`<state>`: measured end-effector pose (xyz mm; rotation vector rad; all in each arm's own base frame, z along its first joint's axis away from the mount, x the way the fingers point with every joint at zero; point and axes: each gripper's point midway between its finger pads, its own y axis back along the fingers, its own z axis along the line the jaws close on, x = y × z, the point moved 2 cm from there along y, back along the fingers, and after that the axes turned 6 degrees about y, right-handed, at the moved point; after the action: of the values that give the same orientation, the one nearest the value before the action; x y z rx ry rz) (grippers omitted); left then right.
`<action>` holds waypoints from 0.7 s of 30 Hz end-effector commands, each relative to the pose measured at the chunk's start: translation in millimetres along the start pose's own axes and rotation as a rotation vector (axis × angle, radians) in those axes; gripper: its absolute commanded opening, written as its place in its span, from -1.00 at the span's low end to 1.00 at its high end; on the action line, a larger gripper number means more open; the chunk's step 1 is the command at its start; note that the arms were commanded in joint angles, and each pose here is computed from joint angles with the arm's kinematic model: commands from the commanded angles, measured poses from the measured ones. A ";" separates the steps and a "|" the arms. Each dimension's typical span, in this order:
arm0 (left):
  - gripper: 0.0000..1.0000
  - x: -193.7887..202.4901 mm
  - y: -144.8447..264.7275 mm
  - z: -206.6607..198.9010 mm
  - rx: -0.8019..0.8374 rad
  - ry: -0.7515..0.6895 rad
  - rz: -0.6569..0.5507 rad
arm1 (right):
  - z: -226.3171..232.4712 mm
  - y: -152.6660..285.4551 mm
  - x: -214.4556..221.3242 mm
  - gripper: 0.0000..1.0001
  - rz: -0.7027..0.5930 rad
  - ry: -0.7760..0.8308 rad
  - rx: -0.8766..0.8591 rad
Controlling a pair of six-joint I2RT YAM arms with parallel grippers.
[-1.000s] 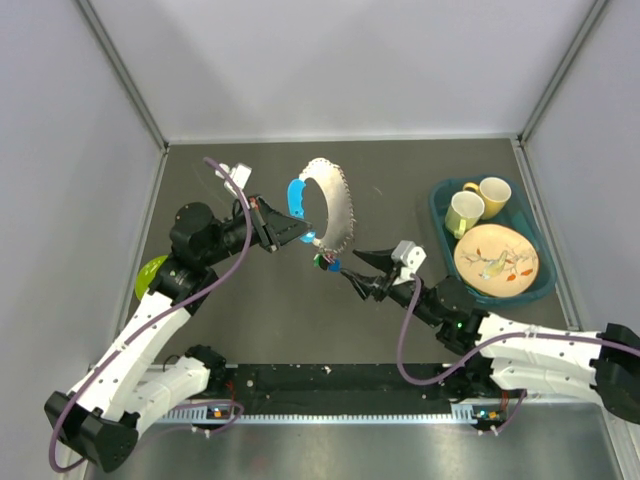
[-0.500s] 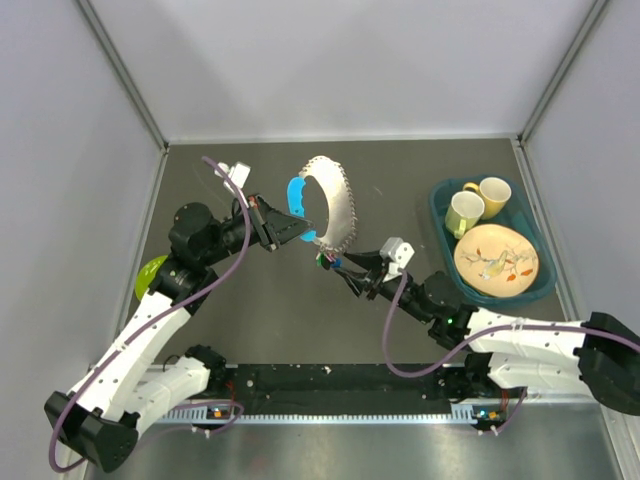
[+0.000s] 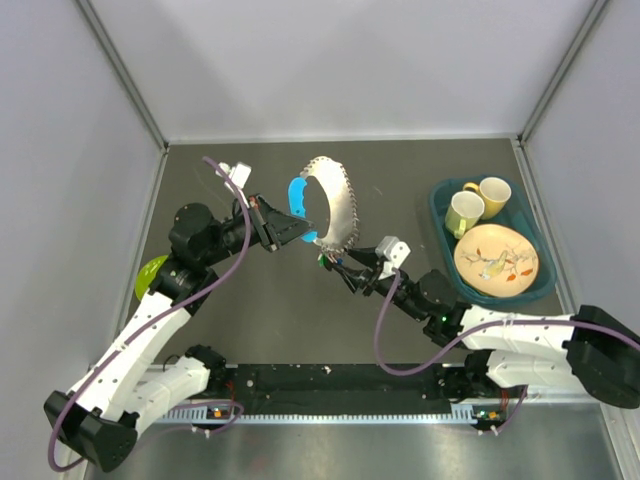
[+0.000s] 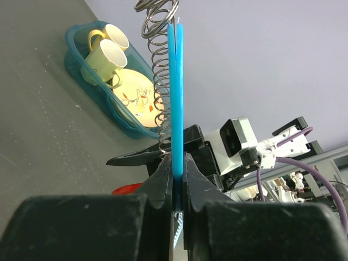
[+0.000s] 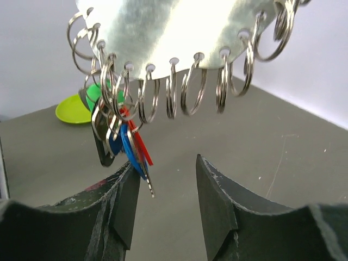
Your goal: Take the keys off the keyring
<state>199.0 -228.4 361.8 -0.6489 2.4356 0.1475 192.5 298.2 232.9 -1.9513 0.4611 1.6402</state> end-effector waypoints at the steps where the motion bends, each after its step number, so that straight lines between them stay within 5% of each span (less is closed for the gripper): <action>1: -1.00 -16.2 6.5 -39.6 0.123 -0.074 -0.056 | 1.3 -13.0 -43.9 -0.08 -0.152 0.020 -0.008; 14: -1.00 -14.7 7.4 -36.0 0.114 -0.067 -0.062 | 1.2 -20.4 -45.4 -0.07 -0.159 0.024 -0.005; 20: -1.00 -15.2 5.8 -23.3 0.054 -0.093 -0.071 | 4.9 -11.2 -28.0 -0.98 -0.101 -0.026 -0.017; 21: -1.00 -15.8 5.1 -19.2 0.038 -0.120 -0.073 | 3.3 -5.4 -26.5 -1.00 -0.097 -0.039 -0.007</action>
<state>197.2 -227.1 364.1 -0.6583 2.4300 0.1429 197.2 308.0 249.7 -1.9633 0.4053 1.5910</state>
